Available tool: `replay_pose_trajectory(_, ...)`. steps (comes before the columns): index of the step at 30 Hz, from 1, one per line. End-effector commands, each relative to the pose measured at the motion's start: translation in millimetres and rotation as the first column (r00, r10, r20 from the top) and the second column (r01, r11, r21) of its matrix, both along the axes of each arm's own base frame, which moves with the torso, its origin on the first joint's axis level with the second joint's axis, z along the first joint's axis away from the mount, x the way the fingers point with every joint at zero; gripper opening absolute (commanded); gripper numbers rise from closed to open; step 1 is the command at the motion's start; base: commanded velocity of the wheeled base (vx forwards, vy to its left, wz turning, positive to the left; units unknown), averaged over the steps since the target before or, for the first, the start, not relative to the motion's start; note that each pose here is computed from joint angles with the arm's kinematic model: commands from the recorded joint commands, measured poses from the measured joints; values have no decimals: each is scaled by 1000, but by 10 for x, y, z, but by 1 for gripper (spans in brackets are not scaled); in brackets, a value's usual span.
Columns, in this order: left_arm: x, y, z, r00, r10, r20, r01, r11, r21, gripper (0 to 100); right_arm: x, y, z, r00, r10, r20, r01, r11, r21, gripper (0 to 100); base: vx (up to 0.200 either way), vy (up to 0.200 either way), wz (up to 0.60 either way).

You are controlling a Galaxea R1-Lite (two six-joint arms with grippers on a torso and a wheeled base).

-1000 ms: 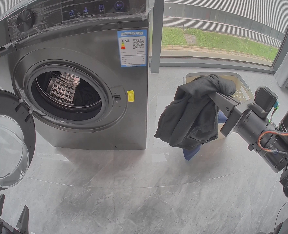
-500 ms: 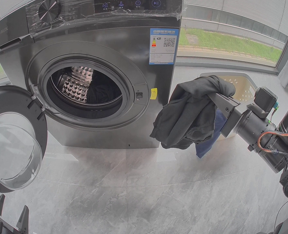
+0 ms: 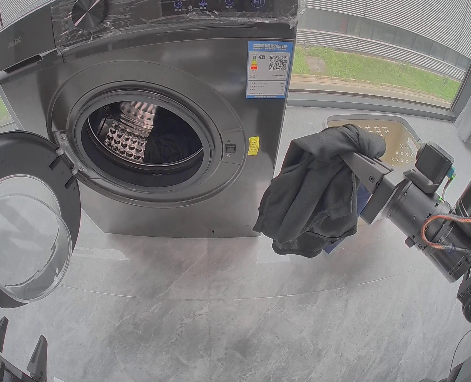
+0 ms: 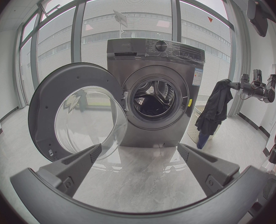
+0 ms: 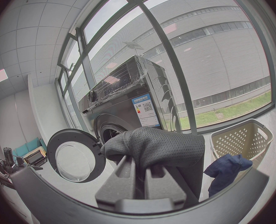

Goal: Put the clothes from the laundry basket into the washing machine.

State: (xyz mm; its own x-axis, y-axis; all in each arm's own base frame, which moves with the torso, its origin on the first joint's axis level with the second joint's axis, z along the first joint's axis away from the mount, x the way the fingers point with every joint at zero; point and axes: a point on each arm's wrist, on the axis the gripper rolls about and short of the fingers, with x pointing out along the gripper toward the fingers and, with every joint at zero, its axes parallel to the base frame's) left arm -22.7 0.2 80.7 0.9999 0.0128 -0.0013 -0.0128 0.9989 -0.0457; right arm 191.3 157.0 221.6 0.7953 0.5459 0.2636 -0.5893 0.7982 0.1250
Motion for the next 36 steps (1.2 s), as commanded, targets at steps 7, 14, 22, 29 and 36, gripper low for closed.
replay_pose_trajectory(7, -1, 0, -49, 1000, 1, 0, -1, 1000, 0, 100, 4, 2, -3, 1000, 0, -1, 0, 1000, 0, 0, 0, 200, 0)
replay_pose_trajectory(14, -1, 0, -49, 1000, 1, 0, -1, 1000, 0, 100, 7, -1, -3, 1000, -2, -1, 2, 1000, 0, 0, 0, 200, 0)
replay_pose_trajectory(22, -1, 0, -48, 1000, 1, 1, -1, 1000, 0, 100, 5, -3, -11, 1000, -1, -4, 1, 1000, -1, 0, 0, 75, 0)
replay_pose_trajectory(29, -1, 0, -51, 1000, 3, 3, -3, 1000, 10, 100, -10, 30, -29, 1000, 15, -13, -15, 1000, -5, 0, 0, 0, 0)
replay_pose_trajectory(36, -1, -1, -51, 1000, -1, 2, 0, 999, 49, 100, 46, 329, -129, 996, 81, -42, -82, 996, -24, 0, 0, 0, 0)
